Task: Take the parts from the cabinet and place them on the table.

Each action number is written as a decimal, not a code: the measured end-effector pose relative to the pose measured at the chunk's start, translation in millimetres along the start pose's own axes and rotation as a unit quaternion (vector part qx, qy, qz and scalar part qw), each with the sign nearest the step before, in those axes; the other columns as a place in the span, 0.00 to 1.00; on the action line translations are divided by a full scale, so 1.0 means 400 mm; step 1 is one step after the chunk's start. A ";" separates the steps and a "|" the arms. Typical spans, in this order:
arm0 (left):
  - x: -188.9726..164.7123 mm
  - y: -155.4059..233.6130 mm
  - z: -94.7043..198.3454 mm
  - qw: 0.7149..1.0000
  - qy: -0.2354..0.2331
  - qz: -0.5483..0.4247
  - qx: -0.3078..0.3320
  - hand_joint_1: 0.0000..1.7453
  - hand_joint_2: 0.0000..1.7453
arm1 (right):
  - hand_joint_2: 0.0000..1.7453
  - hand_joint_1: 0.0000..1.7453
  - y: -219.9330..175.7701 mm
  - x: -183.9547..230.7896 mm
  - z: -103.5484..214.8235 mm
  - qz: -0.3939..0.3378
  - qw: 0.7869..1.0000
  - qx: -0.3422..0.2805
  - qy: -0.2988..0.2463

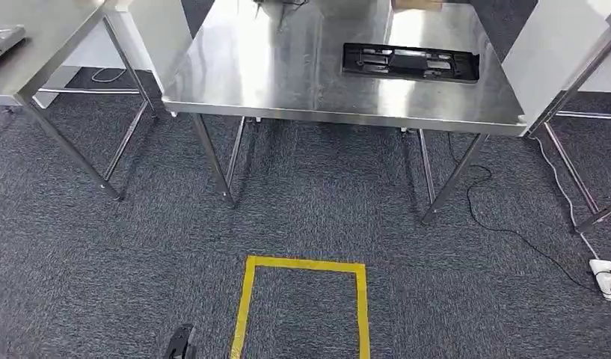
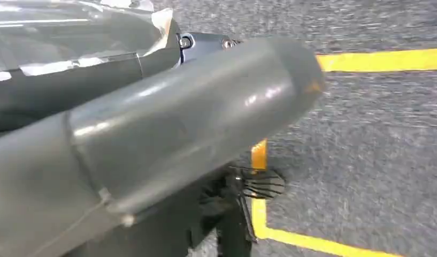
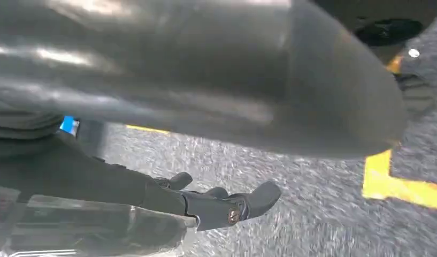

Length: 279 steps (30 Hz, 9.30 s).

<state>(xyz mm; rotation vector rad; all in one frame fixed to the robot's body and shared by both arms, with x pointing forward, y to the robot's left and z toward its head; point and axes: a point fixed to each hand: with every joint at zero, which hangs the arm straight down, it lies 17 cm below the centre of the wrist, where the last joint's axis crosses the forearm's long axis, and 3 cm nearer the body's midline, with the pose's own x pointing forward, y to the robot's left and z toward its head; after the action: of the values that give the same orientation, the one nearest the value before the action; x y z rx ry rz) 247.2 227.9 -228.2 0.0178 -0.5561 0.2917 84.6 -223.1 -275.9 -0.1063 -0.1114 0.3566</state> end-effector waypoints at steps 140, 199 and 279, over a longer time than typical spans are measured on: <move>-0.088 0.011 0.017 0.997 0.024 -0.078 0.009 0.00 1.00 | 0.00 0.00 0.047 -0.047 0.010 0.082 0.995 0.040 0.029; -0.042 0.046 0.012 0.994 -0.027 -0.095 0.041 0.00 1.00 | 0.00 0.00 0.042 -0.039 0.009 0.079 0.996 0.032 0.027; -0.108 0.051 0.029 0.996 -0.005 -0.070 0.049 0.00 1.00 | 0.00 0.00 0.015 -0.070 0.005 0.078 0.995 0.015 0.053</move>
<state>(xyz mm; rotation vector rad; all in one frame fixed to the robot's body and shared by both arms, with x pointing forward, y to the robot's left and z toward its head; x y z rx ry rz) 200.3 234.9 -242.2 0.1537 -0.5475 0.1821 56.0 -227.3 -277.4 -0.1049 0.0064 0.5077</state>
